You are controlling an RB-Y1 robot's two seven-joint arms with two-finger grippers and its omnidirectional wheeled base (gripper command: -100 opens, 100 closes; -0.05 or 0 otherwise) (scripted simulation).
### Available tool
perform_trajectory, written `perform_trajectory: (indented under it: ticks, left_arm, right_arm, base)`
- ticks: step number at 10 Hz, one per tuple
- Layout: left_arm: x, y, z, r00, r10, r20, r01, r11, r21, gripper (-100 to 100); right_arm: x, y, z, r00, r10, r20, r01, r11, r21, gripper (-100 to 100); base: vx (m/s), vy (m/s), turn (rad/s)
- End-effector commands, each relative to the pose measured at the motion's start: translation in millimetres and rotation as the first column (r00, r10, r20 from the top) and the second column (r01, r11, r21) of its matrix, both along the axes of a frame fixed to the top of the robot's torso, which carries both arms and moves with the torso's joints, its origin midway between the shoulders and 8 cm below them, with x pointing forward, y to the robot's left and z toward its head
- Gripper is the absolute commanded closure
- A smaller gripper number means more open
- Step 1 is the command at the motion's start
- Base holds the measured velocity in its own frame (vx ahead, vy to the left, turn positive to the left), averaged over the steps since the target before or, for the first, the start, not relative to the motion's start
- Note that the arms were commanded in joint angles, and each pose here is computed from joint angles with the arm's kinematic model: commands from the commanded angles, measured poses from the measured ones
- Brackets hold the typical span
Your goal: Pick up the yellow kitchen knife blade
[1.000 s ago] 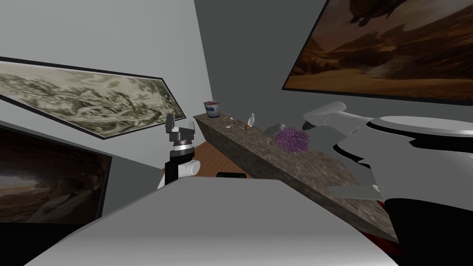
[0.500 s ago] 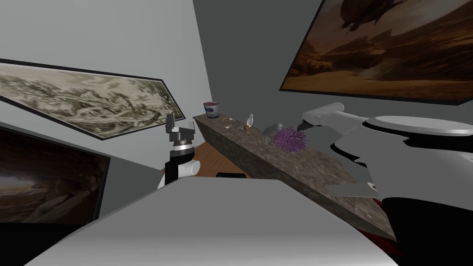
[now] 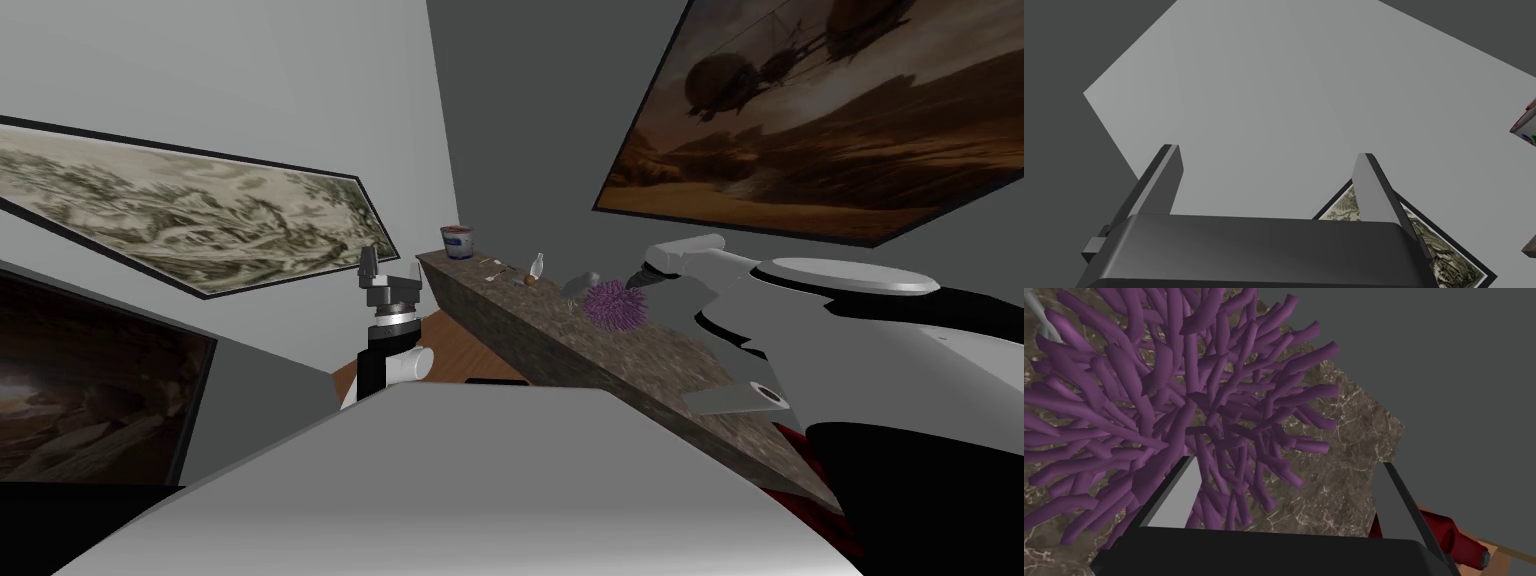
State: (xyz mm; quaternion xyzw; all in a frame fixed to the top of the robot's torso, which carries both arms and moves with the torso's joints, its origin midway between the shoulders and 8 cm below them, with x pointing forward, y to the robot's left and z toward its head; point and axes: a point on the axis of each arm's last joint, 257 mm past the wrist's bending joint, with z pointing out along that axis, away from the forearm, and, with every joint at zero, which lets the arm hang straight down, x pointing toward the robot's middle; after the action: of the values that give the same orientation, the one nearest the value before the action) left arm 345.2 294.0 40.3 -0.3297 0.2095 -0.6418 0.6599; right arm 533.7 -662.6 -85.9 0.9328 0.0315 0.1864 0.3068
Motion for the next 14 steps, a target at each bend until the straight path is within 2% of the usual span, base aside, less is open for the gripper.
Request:
perform_trajectory:
  ticks: [1, 2, 3, 4, 5, 9, 10, 11, 12, 14]
  left_arm:
    - [0.0, 0.0, 0.0, 1.000, 0.000, 0.000, 0.000, 1.000, 0.000, 0]
    - [0.0, 0.0, 0.0, 1.000, 0.000, 0.000, 0.000, 1.000, 0.000, 0]
    - [0.0, 0.0, 0.0, 1.000, 0.000, 0.000, 0.000, 1.000, 0.000, 0]
    - [0.0, 0.0, 0.0, 1.000, 0.000, 0.000, 0.000, 1.000, 0.000, 0]
    - [0.0, 0.0, 0.0, 1.000, 0.000, 0.000, 0.000, 1.000, 0.000, 0]
    - [0.0, 0.0, 0.0, 1.000, 0.000, 0.000, 0.000, 1.000, 0.000, 0]
    - [0.0, 0.0, 0.0, 1.000, 0.000, 0.000, 0.000, 1.000, 0.000, 0]
    - [0.0, 0.0, 0.0, 1.000, 0.000, 0.000, 0.000, 1.000, 0.000, 0]
    - [0.0, 0.0, 0.0, 1.000, 0.000, 0.000, 0.000, 1.000, 0.000, 0]
    - [0.0, 0.0, 0.0, 1.000, 0.000, 0.000, 0.000, 1.000, 0.000, 0]
  right_arm:
    - [0.3, 12.6, -12.3, 1.000, -0.008, 0.006, 0.008, 0.999, 0.053, -100]
    - [5.7, 22.4, -15.2, 1.000, 0.019, 0.000, -0.019, 0.998, 0.056, -100]
    - [-1.0, 38.2, -51.1, 0.999, 0.023, -0.047, -0.018, 0.993, 0.120, -100]
    - [1.9, 47.8, -48.4, 0.998, 0.045, -0.035, -0.040, 0.990, 0.136, -100]
    - [6.7, 58.5, -57.5, 0.998, 0.053, -0.039, -0.046, 0.985, 0.164, -100]
    - [13.6, 82.7, -68.7, 0.999, 0.034, -0.003, -0.031, 0.960, 0.277, -100]
    - [7.2, 106.7, -105.4, 0.997, 0.052, -0.055, -0.031, 0.942, 0.334, -100]
    - [9.5, 115.7, -108.3, 0.997, 0.054, -0.047, -0.033, 0.931, 0.363, -100]
    - [7.1, 109.1, -106.2, 1.000, 0.009, -0.028, 0.003, 0.920, 0.392, -100]
    - [14.8, 136.9, -110.7, 0.999, 0.043, -0.017, -0.031, 0.893, 0.449, -100]
  base:
    - [-0.012, 0.018, 0.028]
    - [-0.004, 0.013, 0.010]
    - [-0.004, -0.064, 0.001]
    - [-0.011, -0.068, -0.008]
    - [-0.016, -0.025, -0.001]
    - [-0.001, 0.001, 0.002]
    - [-0.005, -0.058, -0.012]
    - [-0.012, -0.076, 0.007]
    - [-0.013, -0.028, 0.033]
    - [-0.002, 0.001, -0.018]
